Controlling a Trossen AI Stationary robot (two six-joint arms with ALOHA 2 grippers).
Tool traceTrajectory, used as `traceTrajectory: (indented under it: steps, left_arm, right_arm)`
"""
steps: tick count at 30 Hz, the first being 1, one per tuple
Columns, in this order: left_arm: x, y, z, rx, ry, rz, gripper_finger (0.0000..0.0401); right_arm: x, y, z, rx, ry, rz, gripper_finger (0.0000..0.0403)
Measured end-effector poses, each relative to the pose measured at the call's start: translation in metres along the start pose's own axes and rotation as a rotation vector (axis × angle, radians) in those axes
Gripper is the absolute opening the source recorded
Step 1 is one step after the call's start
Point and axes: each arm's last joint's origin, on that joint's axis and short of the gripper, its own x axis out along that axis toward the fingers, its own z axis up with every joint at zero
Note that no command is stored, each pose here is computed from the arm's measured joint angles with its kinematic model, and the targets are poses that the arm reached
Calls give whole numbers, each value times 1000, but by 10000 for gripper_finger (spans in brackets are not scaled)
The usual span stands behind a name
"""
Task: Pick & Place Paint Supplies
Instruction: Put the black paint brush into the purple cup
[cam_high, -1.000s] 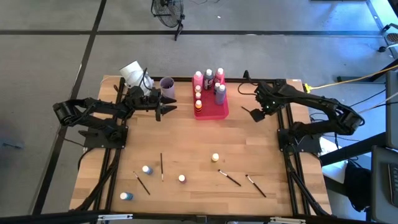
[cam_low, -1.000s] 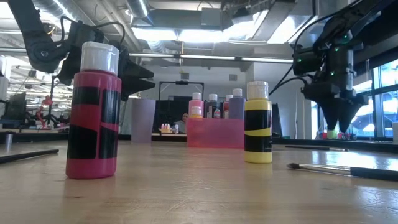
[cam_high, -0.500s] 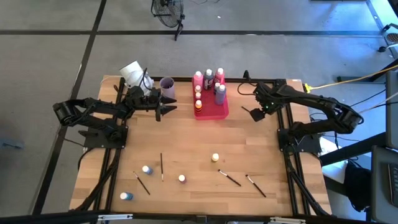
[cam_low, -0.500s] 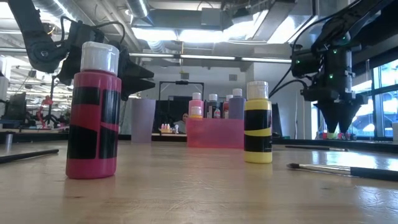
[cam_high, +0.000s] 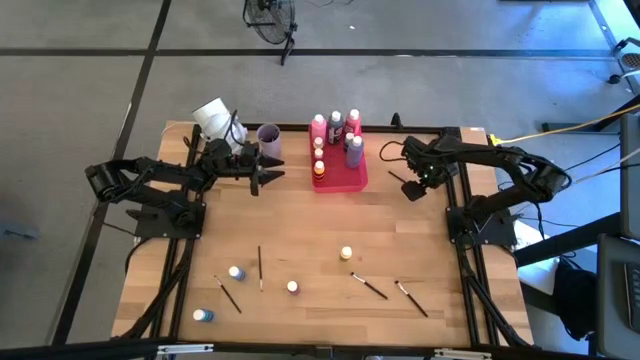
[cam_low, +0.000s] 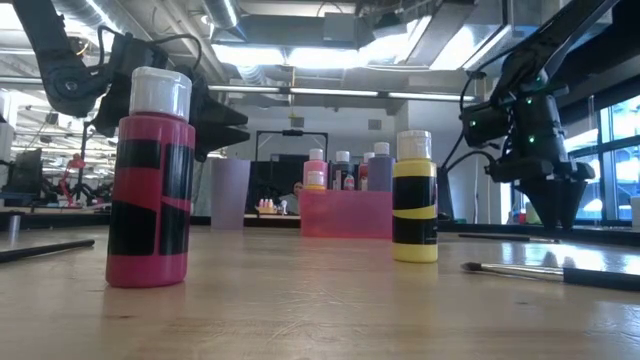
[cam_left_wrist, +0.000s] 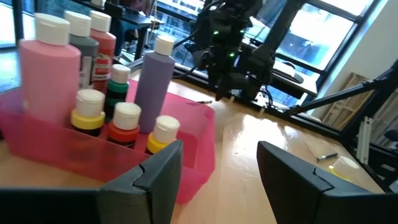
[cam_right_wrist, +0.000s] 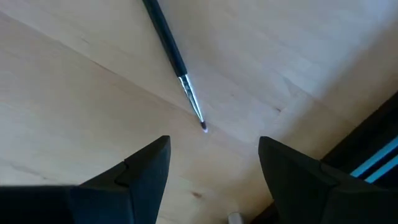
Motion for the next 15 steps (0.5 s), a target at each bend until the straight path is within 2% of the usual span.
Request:
traceTrajectory:
  steps: [6,15]
  left_arm:
    - [2,-3,-1,2,6,-17,203]
    - [2,-3,-1,8,7,-18,203]
  right_arm:
    - [12,2,5,-10,64,-1,247]
    - [19,9,11,-58,58,-3,247]
